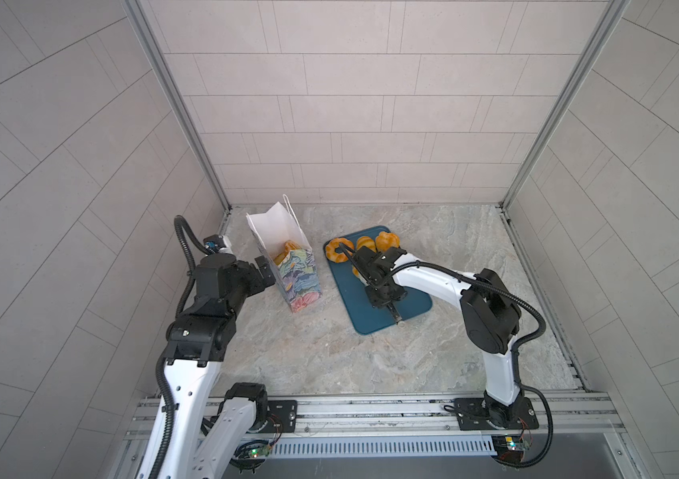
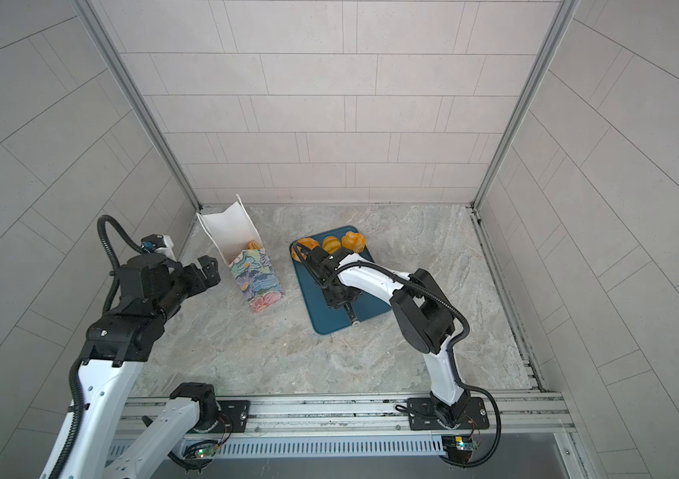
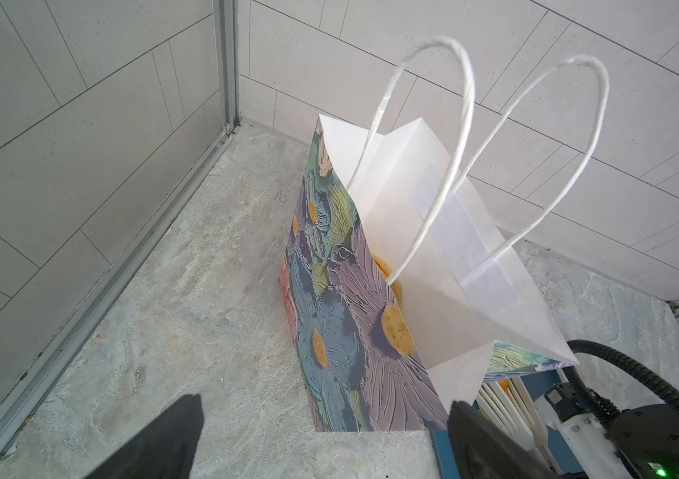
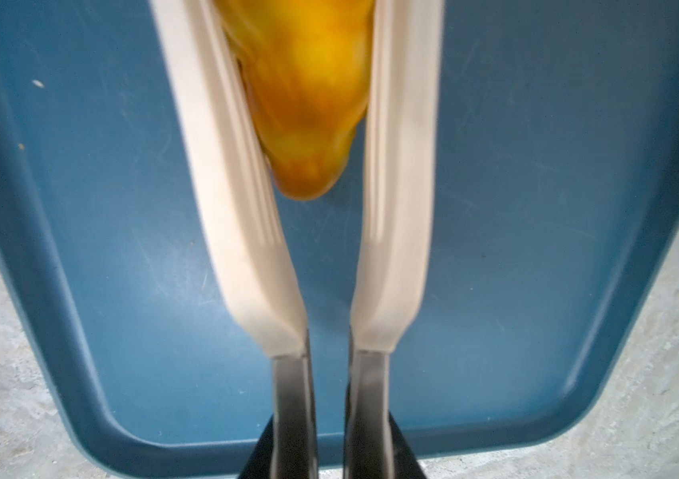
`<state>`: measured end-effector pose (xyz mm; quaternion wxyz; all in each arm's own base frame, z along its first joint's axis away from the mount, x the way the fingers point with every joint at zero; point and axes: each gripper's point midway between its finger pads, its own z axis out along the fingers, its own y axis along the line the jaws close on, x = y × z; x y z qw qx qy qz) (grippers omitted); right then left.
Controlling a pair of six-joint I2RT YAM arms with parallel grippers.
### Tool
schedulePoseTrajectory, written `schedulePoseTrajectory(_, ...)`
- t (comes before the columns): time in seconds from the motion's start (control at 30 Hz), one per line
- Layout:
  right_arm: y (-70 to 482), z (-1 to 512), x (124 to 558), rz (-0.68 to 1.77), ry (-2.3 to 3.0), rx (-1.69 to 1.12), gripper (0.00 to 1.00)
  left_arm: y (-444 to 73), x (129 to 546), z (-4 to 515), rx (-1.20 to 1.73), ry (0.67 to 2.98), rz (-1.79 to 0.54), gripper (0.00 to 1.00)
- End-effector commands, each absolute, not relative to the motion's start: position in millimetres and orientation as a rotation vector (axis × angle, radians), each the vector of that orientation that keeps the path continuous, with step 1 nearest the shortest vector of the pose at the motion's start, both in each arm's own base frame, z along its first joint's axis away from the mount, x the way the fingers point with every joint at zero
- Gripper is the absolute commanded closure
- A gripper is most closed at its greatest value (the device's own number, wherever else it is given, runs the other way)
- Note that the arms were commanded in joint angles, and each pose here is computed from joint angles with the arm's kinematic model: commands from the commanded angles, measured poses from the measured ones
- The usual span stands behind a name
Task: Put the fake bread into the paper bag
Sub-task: 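Lower the open right tongs around the striped croissant and close them, then lift the striped croissant with the right tongs and carry it over the bag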
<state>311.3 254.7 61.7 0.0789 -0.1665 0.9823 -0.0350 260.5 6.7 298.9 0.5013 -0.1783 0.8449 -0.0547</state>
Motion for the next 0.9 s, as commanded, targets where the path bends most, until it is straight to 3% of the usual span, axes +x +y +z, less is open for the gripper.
schedulePoseTrajectory(0.0,249,64,300,-0.100,2.959,-0.540,0.75,9,257,302,-0.432,2.028,-0.114,0.00)
schedulePoseTrajectory(0.33,242,90,287,-0.007,2.928,-0.576,0.84,9,256,305,-0.435,2.018,-0.123,0.00)
schedulePoseTrajectory(0.87,241,143,278,0.179,2.809,-0.592,0.84,9,257,314,-0.433,1.996,-0.125,0.00)
